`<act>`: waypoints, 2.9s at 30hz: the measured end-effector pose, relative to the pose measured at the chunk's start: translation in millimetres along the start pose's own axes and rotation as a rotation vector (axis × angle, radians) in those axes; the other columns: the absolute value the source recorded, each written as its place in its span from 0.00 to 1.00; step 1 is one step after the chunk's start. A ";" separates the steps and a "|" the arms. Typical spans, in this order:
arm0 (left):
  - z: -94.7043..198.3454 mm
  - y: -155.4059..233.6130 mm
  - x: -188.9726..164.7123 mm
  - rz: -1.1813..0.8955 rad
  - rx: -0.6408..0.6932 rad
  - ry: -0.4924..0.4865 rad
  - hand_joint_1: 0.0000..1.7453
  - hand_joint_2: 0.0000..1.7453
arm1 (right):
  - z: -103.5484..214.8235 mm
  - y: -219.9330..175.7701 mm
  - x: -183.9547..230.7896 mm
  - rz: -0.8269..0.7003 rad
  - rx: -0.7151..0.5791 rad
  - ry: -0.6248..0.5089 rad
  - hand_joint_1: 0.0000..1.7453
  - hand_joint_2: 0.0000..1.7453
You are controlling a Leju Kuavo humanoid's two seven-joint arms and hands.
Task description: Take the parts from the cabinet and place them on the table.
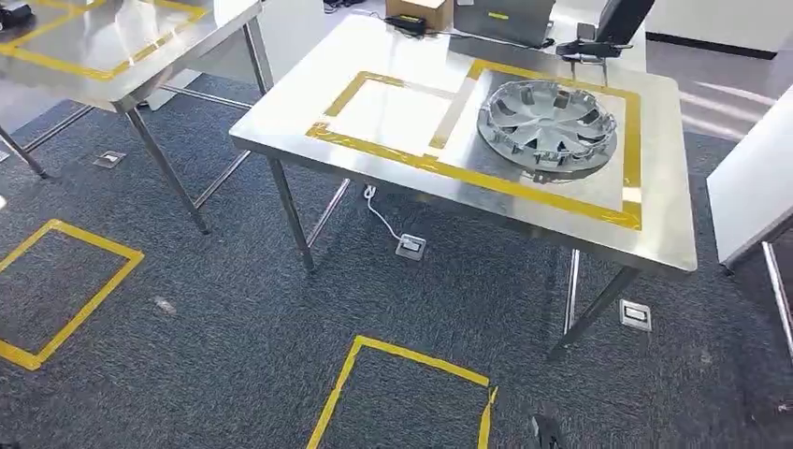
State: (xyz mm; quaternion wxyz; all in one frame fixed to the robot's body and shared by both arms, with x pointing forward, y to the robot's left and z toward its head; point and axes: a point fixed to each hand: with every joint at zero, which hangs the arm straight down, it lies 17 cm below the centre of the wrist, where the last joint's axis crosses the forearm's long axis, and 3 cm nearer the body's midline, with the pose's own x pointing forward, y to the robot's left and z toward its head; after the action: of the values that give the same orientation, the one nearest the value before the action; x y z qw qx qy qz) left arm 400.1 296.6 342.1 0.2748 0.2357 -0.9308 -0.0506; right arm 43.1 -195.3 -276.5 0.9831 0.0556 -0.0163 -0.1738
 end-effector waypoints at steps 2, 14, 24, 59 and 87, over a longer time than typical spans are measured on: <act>1.3 -0.6 -1.8 -0.001 -0.003 0.005 1.00 1.00 | 0.1 0.3 3.5 0.000 0.000 -0.005 0.00 0.00; 0.5 -0.9 -6.9 -0.004 -0.006 0.016 1.00 1.00 | 0.0 -1.7 2.8 0.001 -0.002 -0.004 0.00 0.00; 4.5 -0.8 -13.0 -0.009 -0.014 0.039 1.00 1.00 | 0.2 -0.1 6.0 0.006 0.001 -0.009 0.00 0.00; 9.2 2.4 -15.9 -0.021 -0.019 0.048 1.00 1.00 | 0.0 -1.7 3.4 0.004 -0.002 -0.005 0.00 0.00; 4.8 4.0 -8.1 -0.026 0.007 0.026 1.00 1.00 | 0.2 0.4 8.5 0.006 -0.002 -0.013 0.00 0.00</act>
State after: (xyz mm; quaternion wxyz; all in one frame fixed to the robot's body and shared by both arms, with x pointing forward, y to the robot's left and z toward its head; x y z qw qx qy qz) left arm 401.9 303.7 334.9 0.2853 0.2493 -0.9242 -0.0480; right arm 51.2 -197.8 -276.2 0.9835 0.0535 -0.0225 -0.1711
